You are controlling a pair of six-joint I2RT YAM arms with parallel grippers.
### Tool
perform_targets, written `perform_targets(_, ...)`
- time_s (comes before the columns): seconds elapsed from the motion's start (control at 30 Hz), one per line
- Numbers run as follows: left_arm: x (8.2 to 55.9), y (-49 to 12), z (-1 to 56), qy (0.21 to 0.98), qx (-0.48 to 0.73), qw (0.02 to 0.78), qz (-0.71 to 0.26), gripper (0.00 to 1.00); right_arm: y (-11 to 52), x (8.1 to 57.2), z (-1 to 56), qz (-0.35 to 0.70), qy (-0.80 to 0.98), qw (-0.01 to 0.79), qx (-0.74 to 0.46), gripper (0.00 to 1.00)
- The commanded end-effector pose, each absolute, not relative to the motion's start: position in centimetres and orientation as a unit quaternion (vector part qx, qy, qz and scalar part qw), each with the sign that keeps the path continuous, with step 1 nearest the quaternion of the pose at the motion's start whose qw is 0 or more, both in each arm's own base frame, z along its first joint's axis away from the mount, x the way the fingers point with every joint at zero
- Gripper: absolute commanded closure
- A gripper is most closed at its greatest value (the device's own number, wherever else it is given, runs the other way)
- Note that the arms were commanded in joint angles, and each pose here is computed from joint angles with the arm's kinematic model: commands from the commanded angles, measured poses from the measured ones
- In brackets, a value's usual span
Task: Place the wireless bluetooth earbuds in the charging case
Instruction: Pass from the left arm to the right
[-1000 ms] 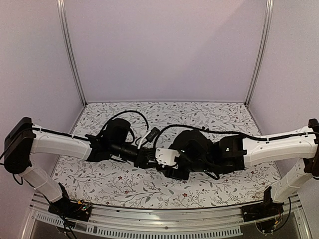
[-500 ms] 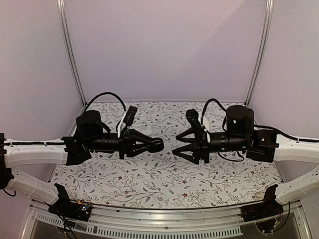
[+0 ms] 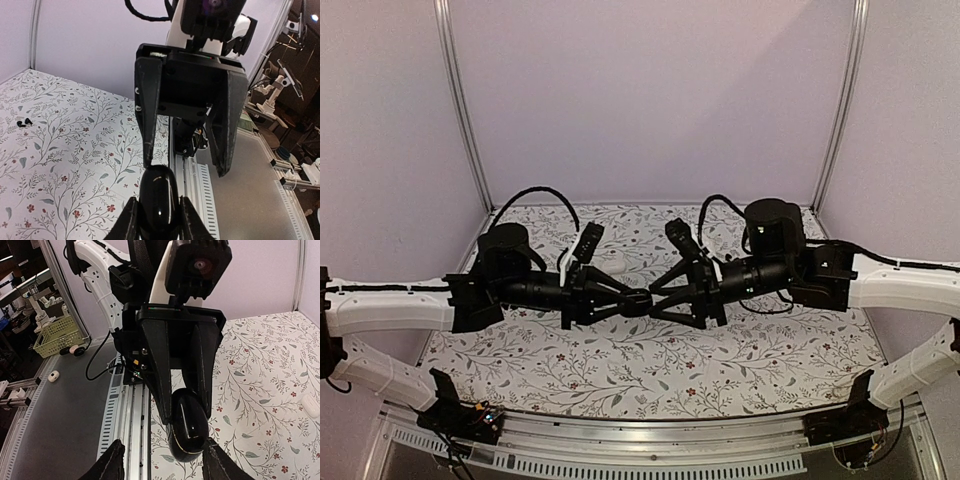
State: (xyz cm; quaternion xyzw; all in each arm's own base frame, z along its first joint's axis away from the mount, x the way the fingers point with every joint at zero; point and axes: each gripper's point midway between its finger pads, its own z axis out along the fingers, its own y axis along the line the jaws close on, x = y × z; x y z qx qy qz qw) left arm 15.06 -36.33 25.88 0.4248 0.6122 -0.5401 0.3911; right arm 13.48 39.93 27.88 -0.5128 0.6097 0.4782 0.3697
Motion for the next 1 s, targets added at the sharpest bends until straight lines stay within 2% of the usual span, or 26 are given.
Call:
perform_targets(0.0,14.1,-36.9,27.2,0.587,0.445,0.399,-0.547,0.87,40.4,12.9,26.7,0.482,0.608,0.341,-0.531,0.49)
perform_targets(0.23,13.8,-36.8,27.5,0.58,0.446,0.402,-0.55,0.87,40.8,13.0,26.0,0.486,0.61,0.333,-0.53,0.51)
perform_targets(0.37,13.6,-36.9,27.4,0.581,0.448,0.398,-0.551,0.87,40.9,13.0,26.2,0.488,0.609,0.334,-0.529,0.57)
perform_targets(0.83,13.1,-37.1,26.6,0.581,0.468,0.382,-0.546,0.88,41.0,13.1,25.9,0.47,0.614,0.322,-0.546,0.65)
perform_targets(0.97,12.9,-37.3,26.5,0.58,0.472,0.377,-0.547,0.88,41.2,13.2,25.8,0.47,0.614,0.32,-0.548,0.72)
